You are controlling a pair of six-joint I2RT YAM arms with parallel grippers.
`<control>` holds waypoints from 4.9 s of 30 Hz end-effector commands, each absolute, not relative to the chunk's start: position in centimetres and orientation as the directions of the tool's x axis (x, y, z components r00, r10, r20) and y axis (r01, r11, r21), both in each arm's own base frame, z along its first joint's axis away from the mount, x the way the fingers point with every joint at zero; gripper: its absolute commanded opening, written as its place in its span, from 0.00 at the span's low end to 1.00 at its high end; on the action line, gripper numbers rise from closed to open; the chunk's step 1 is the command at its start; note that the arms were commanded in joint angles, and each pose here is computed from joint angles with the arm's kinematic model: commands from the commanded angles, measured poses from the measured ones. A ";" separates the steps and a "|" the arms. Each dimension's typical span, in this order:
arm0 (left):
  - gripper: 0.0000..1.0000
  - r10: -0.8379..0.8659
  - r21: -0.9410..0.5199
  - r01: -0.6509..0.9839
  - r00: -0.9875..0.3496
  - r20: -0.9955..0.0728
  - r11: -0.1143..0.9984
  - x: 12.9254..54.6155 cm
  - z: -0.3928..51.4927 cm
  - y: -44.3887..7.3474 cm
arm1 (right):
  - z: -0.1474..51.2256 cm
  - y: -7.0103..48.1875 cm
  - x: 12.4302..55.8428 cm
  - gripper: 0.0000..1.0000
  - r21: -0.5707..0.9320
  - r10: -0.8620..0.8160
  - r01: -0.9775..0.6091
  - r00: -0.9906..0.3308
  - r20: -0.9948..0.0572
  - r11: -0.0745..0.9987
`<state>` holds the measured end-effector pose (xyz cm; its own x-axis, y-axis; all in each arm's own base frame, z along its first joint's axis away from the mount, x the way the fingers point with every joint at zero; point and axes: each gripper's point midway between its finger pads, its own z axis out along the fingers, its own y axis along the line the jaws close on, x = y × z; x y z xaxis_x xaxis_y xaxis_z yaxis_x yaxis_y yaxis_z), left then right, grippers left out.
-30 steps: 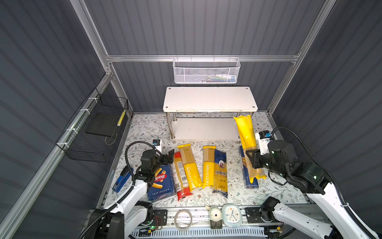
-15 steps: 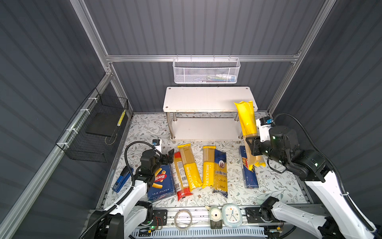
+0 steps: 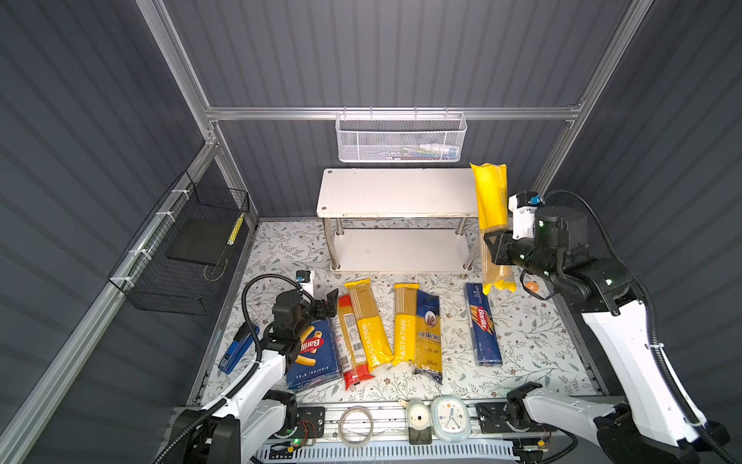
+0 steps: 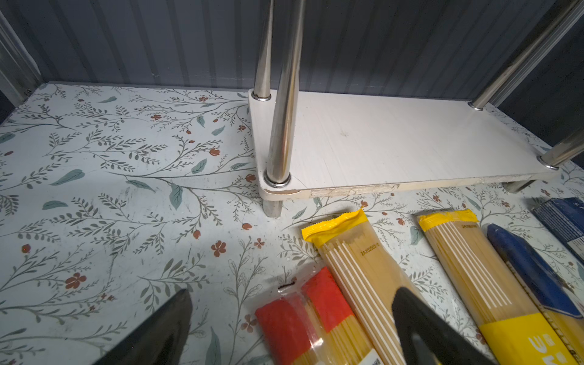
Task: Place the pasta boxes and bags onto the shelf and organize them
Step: 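Lift the yellow spaghetti bag upright with the right gripper toward the shelf, then raise the held bag above the top shelf with the right gripper, then lay the bag on the top shelf and open the right gripper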
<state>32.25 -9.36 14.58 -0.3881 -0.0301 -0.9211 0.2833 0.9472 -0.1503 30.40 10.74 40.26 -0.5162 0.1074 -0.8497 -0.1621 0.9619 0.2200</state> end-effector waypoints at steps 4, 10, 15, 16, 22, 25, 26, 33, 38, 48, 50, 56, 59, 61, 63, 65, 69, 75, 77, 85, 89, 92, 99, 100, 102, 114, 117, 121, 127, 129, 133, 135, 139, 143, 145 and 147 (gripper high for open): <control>1.00 -0.026 -0.151 0.303 -0.381 -0.924 0.941 32.1 14.7 -9.7 | 47.2 11.0 32.5 0.00 0.229 0.147 -0.234 -0.323 -0.935 0.945; 1.00 -0.026 -0.152 0.303 -0.382 -0.924 0.941 32.1 14.7 -9.7 | 48.3 10.8 34.2 0.00 0.212 0.137 -0.230 -0.303 -0.943 0.950; 0.99 -0.027 -0.150 0.299 -0.377 -0.926 0.942 32.0 14.8 -9.6 | 49.1 10.6 36.1 0.00 0.201 0.130 -0.228 -0.292 -0.948 0.953; 1.00 -0.028 -0.150 0.299 -0.377 -0.926 0.942 31.9 14.8 -9.6 | 49.2 10.5 36.5 0.00 0.193 0.124 -0.224 -0.289 -0.949 0.955; 1.00 -0.030 -0.150 0.298 -0.374 -0.927 0.943 31.9 14.8 -9.6 | 50.6 9.7 38.7 0.00 0.142 0.091 -0.192 -0.255 -0.963 0.971; 1.00 -0.030 -0.150 0.298 -0.374 -0.927 0.943 31.9 14.8 -9.6 | 51.0 9.6 39.6 0.00 0.139 0.087 -0.192 -0.258 -0.962 0.971; 1.00 -0.029 -0.150 0.299 -0.374 -0.927 0.942 31.9 14.8 -9.6 | 51.0 9.6 40.0 0.00 0.140 0.087 -0.192 -0.260 -0.962 0.971; 1.00 -0.034 -0.151 0.292 -0.372 -0.928 0.944 31.8 14.8 -9.4 | 50.2 9.7 42.1 0.00 0.157 0.103 -0.181 -0.278 -0.955 0.971; 0.99 -0.033 -0.152 0.292 -0.375 -0.926 0.944 31.9 14.8 -9.5 | 49.1 9.5 43.6 0.00 0.167 0.111 -0.169 -0.300 -0.947 0.971; 1.00 -0.032 -0.151 0.293 -0.375 -0.927 0.944 31.9 14.8 -9.5 | 48.1 8.4 46.0 0.00 0.202 0.149 -0.134 -0.332 -0.932 0.970; 1.00 -0.033 -0.152 0.292 -0.376 -0.926 0.944 31.9 14.7 -9.5 | 47.9 8.3 46.4 0.00 0.209 0.155 -0.129 -0.337 -0.929 0.969; 1.00 -0.033 -0.151 0.291 -0.375 -0.926 0.945 31.9 14.8 -9.5 | 47.4 8.2 47.0 0.06 0.213 0.160 -0.120 -0.348 -0.924 0.970; 0.99 -0.033 -0.151 0.291 -0.375 -0.927 0.945 31.9 14.8 -9.5 | 46.8 8.1 47.3 0.07 0.214 0.159 -0.115 -0.363 -0.918 0.970; 0.99 -0.033 -0.151 0.291 -0.375 -0.926 0.945 31.9 14.8 -9.4 | 46.5 8.1 47.4 0.08 0.217 0.163 -0.109 -0.371 -0.914 0.970; 1.00 -0.033 -0.152 0.292 -0.376 -0.926 0.944 31.9 14.8 -9.5 | 46.2 8.2 47.5 0.09 0.224 0.166 -0.113 -0.380 -0.910 0.968; 0.99 -0.033 -0.153 0.292 -0.377 -0.926 0.944 32.0 14.8 -9.5 | 46.1 8.3 47.6 0.11 0.231 0.171 -0.116 -0.381 -0.908 0.966; 1.00 -0.033 -0.153 0.291 -0.380 -0.924 0.944 32.0 14.7 -9.5 | 45.8 8.4 47.9 0.21 0.237 0.178 -0.110 -0.385 -0.906 0.965; 0.99 -0.033 -0.152 0.291 -0.378 -0.925 0.945 32.0 14.8 -9.5 | 45.4 8.6 48.2 0.25 0.253 0.190 -0.111 -0.397 -0.898 0.961; 1.00 -0.032 -0.151 0.291 -0.378 -0.925 0.945 32.0 14.8 -9.5 | 45.2 8.6 48.2 0.27 0.255 0.193 -0.109 -0.400 -0.896 0.961; 1.00 -0.032 -0.151 0.290 -0.376 -0.926 0.945 32.0 14.8 -9.4 | 44.5 8.4 48.4 0.42 0.251 0.193 -0.093 -0.408 -0.892 0.964; 0.99 -0.032 -0.151 0.289 -0.377 -0.926 0.945 31.9 14.7 -9.4 | 44.6 8.4 48.3 0.43 0.257 0.199 -0.095 -0.406 -0.892 0.962; 1.00 -0.034 -0.151 0.288 -0.375 -0.927 0.945 31.9 14.8 -9.4 | 44.8 8.4 48.1 0.43 0.259 0.198 -0.099 -0.406 -0.892 0.961; 1.00 -0.034 -0.151 0.287 -0.377 -0.926 0.946 31.9 14.8 -9.4 | 45.9 8.3 45.5 0.45 0.227 0.158 -0.127 -0.407 -0.900 0.966; 0.99 -0.034 -0.151 0.288 -0.375 -0.926 0.946 32.0 14.8 -9.4 | 46.0 8.4 44.8 0.46 0.227 0.152 -0.139 -0.413 -0.898 0.964; 0.99 -0.034 -0.151 0.288 -0.375 -0.927 0.946 31.9 14.8 -9.4 | 45.8 8.4 43.3 0.47 0.223 0.139 -0.154 -0.427 -0.894 0.962; 1.00 -0.034 -0.153 0.289 -0.379 -0.925 0.945 31.9 14.7 -9.4 | 43.1 7.3 32.2 0.50 0.252 0.150 -0.172 -0.456 -0.877 0.952; 1.00 -0.034 -0.153 0.286 -0.382 -0.924 0.946 31.9 14.7 -9.4 | 42.4 7.4 30.9 0.50 0.280 0.173 -0.181 -0.453 -0.875 0.943; 0.99 -0.034 -0.153 0.286 -0.383 -0.923 0.946 31.9 14.7 -9.4 | 42.2 8.2 29.9 0.51 0.318 0.189 -0.222 -0.458 -0.868 0.922; 1.00 -0.035 -0.151 0.283 -0.378 -0.925 0.947 31.9 14.8 -9.3 | 41.4 9.7 31.0 0.52 0.356 0.193 -0.278 -0.477 -0.857 0.892; 1.00 -0.035 -0.151 0.283 -0.377 -0.925 0.947 31.9 14.8 -9.3 | 41.0 10.0 31.6 0.52 0.366 0.195 -0.284 -0.488 -0.851 0.886; 1.00 -0.035 -0.152 0.283 -0.379 -0.925 0.947 31.9 14.7 -9.3 | 40.2 10.6 32.6 0.52 0.388 0.197 -0.295 -0.513 -0.835 0.873; 1.00 -0.035 -0.152 0.283 -0.379 -0.925 0.947 31.9 14.7 -9.3 | 40.1 10.7 32.9 0.52 0.392 0.198 -0.297 -0.517 -0.833 0.871; 1.00 -0.036 -0.152 0.282 -0.379 -0.925 0.947 31.9 14.8 -9.3 | 40.0 10.8 33.4 0.53 0.394 0.201 -0.297 -0.516 -0.833 0.870; 1.00 -0.036 -0.153 0.282 -0.380 -0.924 0.947 31.9 14.7 -9.3 | 39.8 10.9 34.0 0.54 0.397 0.205 -0.296 -0.516 -0.832 0.869; 1.00 -0.035 -0.151 0.283 -0.379 -0.925 0.947 31.9 14.8 -9.3 | 39.7 11.7 34.1 0.54 0.418 0.202 -0.325 -0.532 -0.822 0.848; 1.00 -0.035 -0.152 0.283 -0.379 -0.925 0.947 31.9 14.8 -9.3 | 39.6 11.9 34.3 0.54 0.427 0.204 -0.330 -0.537 -0.819 0.842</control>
<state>32.11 -9.33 14.75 -0.3812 -0.0316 -0.9240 0.2845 0.9469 -0.1498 33.92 11.16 39.48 -0.5322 0.1980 -0.8231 -0.2985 0.8660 0.4013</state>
